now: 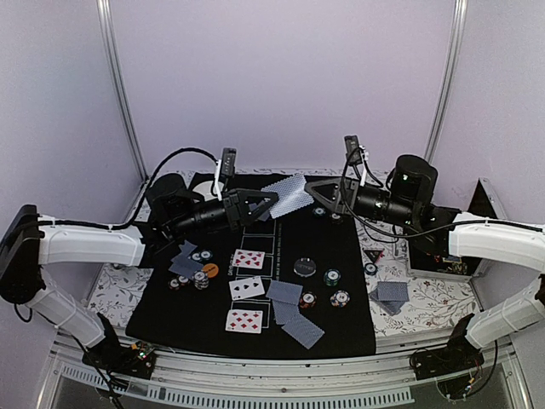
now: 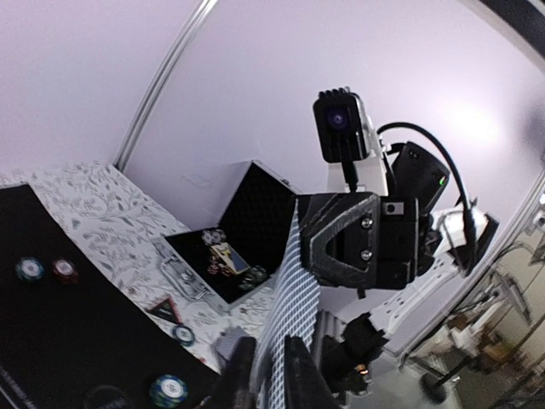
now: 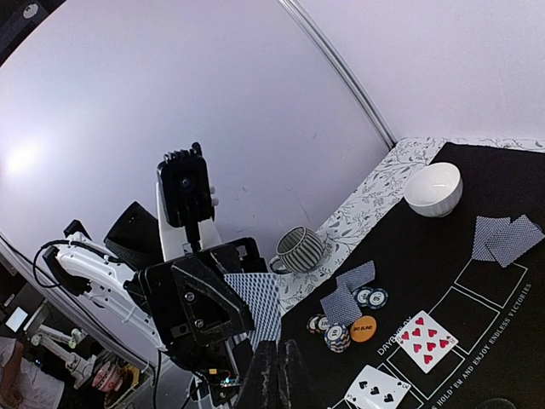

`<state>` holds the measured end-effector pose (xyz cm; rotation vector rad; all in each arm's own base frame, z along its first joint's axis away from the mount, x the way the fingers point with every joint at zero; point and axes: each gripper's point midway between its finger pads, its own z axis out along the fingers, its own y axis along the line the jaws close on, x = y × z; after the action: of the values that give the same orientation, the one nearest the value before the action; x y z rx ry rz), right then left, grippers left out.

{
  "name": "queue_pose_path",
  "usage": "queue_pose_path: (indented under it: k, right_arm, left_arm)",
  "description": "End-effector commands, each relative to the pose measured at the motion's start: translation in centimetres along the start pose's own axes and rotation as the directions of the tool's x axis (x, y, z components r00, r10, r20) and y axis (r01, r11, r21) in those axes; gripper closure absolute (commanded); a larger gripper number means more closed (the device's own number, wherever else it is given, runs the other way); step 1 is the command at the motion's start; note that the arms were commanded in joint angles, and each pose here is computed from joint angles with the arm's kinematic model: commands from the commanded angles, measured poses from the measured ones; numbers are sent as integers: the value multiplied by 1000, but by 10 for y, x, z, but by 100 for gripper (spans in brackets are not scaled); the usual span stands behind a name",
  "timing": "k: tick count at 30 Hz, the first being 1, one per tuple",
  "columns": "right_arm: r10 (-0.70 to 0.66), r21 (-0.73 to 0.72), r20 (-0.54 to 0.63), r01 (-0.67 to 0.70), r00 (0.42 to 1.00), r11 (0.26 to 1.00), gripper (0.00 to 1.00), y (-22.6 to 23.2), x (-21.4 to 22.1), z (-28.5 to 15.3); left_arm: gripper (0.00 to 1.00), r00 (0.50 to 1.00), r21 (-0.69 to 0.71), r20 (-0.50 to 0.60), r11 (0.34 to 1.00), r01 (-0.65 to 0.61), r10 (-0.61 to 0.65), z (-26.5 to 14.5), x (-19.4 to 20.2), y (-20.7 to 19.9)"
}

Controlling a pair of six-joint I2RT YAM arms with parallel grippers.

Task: Distribute texas hold em gaming equipment
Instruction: Pass from the right arm to the left, then distribute the poker card in the community card area.

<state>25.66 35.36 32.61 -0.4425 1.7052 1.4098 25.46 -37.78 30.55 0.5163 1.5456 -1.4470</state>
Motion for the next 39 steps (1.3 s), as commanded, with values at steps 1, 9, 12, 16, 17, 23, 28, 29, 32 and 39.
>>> queue_pose_path:
  k: [1, 9, 12, 16, 17, 23, 28, 29, 32, 39]
  right_arm:
    - [-8, -32, 3, 8, 1000, 999, 98, 6, 1, 1]
    - [-15, 176, -18, 17, 1000, 984, 37, -28, 6, -11]
    - [-61, 342, -24, 66, 998, 937, 9, -53, 3, -32]
    - [-109, 454, -48, 119, 993, 883, 2, -69, 2, -53]
    - [-120, 463, -51, 130, 991, 877, 2, -69, 0, -56]
    - [-124, 477, -82, 148, 989, 867, 2, -73, 4, -58]
    - [-114, 475, -101, 149, 988, 867, 2, -74, 8, -58]
    - [-114, 478, -102, 149, 988, 866, 2, -74, 8, -58]
    - [-115, 483, -104, 151, 988, 862, 1, -75, 9, -60]
    - [-113, 473, -110, 153, 987, 868, 1, -74, 8, -56]
  left_arm:
    - [100, 1000, 73, 7, 997, -22, 21, 6, -1, -15]
    - [100, 987, -346, -158, 934, -90, 37, -12, 0, 61]
    - [100, 956, -481, -293, 862, -159, 13, -37, 2, 111]
    - [100, 909, -587, -394, 799, -134, -137, -72, 14, 187]
    - [100, 889, -593, -423, 796, -124, -176, -76, 22, 198]
    - [100, 810, -567, -527, 817, -108, -259, -57, 56, 245]
    - [100, 766, -564, -538, 825, -19, -351, -55, 89, 276]
    - [100, 758, -549, -540, 836, 12, -366, -54, 94, 276]
    - [100, 735, -523, -553, 850, 61, -392, -51, 110, 276]
    - [100, 724, -574, -531, 816, 74, -440, -54, 127, 305]
